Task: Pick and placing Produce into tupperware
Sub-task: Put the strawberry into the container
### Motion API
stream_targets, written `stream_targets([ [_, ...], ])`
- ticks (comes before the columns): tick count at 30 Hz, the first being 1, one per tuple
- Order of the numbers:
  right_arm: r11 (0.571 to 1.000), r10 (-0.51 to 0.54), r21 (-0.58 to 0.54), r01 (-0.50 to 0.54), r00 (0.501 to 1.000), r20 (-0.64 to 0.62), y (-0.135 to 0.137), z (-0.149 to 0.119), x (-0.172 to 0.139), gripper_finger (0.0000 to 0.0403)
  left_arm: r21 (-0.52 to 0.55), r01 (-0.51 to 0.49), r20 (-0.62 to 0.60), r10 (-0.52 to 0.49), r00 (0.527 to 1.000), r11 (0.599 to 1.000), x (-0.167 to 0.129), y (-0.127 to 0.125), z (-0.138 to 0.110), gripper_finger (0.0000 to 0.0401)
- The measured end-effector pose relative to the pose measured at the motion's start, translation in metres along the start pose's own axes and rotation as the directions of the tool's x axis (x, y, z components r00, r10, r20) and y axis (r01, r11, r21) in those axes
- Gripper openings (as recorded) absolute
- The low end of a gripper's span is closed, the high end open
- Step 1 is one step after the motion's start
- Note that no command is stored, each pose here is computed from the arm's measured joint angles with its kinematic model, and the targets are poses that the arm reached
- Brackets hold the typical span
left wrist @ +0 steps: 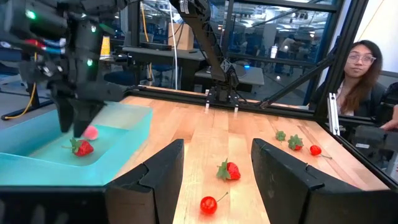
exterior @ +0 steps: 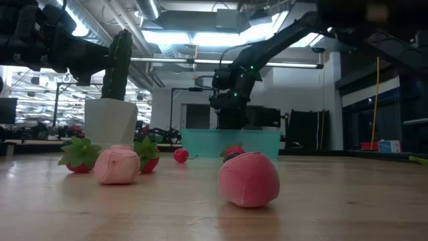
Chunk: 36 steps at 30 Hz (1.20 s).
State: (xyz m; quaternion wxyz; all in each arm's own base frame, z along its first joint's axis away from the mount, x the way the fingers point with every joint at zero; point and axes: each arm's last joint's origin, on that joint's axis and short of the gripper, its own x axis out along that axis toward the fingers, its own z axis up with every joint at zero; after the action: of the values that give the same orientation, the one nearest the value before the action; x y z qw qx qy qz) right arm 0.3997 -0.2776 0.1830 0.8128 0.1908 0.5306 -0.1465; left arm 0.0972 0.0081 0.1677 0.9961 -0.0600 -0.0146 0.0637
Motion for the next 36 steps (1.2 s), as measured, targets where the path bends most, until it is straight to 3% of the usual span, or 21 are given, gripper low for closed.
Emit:
stream_targets([
  [9,1.000,0.020,-0.011,-0.021,1.000,-0.022,0.033,0.013,-0.033,0.0231,0.000,0.000,0.000,0.000,1.000,1.000,0.000,0.000,0.000,0.0181],
  [16,0.989,0.000,-0.145,0.005,0.999,0.038,0.084,0.005,-0.081,0.0231,-0.001,0.000,0.000,0.000,1.000,1.000,0.000,0.000,0.000,0.0181],
  [20,0.986,0.009,-0.165,0.007,0.995,0.096,0.097,-0.015,-0.107,0.0231,-0.002,0.000,0.000,0.000,1.000,1.000,0.000,0.000,0.000,0.0181],
  [28,0.995,0.060,-0.095,-0.037,0.967,0.249,0.118,-0.083,-0.128,0.0231,-0.001,0.000,0.000,0.000,1.000,1.000,0.000,0.000,0.000,0.0181],
  [36,0.979,0.171,-0.170,-0.112,0.906,0.388,0.147,-0.133,-0.129,0.0231,-0.002,0.000,0.000,0.000,1.000,1.000,0.000,0.000,0.000,0.0181],
])
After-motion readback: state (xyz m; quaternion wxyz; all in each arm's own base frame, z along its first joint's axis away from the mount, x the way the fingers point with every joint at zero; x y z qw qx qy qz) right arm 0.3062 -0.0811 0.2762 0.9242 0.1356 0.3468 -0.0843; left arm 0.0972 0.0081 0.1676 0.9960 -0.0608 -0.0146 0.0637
